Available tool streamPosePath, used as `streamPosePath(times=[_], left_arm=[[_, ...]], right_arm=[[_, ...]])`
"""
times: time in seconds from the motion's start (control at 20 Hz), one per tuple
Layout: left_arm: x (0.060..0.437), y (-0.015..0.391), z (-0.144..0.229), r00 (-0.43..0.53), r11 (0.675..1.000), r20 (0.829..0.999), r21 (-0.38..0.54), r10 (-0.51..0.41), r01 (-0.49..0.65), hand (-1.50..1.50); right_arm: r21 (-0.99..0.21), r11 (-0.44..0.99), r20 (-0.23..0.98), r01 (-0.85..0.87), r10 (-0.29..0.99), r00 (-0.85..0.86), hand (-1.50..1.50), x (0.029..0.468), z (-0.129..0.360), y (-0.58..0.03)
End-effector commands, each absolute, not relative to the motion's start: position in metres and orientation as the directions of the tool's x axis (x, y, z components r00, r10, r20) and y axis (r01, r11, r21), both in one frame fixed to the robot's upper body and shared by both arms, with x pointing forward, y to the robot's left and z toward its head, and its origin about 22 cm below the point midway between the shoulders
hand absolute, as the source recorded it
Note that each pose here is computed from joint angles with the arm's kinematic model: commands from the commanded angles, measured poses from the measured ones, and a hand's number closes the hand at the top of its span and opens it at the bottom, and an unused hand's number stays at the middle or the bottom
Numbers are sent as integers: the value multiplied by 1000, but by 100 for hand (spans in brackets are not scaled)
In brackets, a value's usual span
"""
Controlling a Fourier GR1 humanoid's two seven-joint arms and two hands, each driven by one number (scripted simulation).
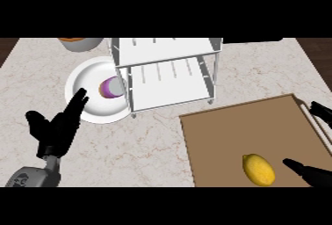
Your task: Pick the lemon from the tray and place it in the tiered basket
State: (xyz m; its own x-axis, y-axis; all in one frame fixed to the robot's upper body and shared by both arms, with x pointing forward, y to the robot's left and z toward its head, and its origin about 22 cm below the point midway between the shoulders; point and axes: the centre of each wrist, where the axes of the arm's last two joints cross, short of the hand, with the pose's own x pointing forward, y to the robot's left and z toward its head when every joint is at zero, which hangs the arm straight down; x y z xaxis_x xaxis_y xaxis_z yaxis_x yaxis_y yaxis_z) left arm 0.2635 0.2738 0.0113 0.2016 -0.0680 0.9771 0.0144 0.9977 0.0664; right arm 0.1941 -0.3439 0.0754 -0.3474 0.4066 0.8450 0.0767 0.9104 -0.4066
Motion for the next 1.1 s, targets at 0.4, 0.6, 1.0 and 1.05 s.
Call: streamPosePath(times=[0.4, 0.6, 1.0, 1.05], left_arm=[[263, 248, 18, 197, 996, 980, 19, -36, 89, 0], [264, 251, 25, 198, 996, 980, 20, -36, 86, 0], [268, 240, 21, 174, 988, 983, 27, -54, 155, 0], [270, 227, 28, 177, 987, 984, 2, -31, 162, 0]], right_arm=[[-903, 423, 405, 81, 898, -171, -150, 134, 151, -333], [-946, 318, 314, 65, 947, -66, -150, 112, 170, -303], [-949, 313, 309, -33, 946, 101, -150, 95, 186, -259], [-946, 323, 319, -13, 941, 114, -150, 97, 183, -257]])
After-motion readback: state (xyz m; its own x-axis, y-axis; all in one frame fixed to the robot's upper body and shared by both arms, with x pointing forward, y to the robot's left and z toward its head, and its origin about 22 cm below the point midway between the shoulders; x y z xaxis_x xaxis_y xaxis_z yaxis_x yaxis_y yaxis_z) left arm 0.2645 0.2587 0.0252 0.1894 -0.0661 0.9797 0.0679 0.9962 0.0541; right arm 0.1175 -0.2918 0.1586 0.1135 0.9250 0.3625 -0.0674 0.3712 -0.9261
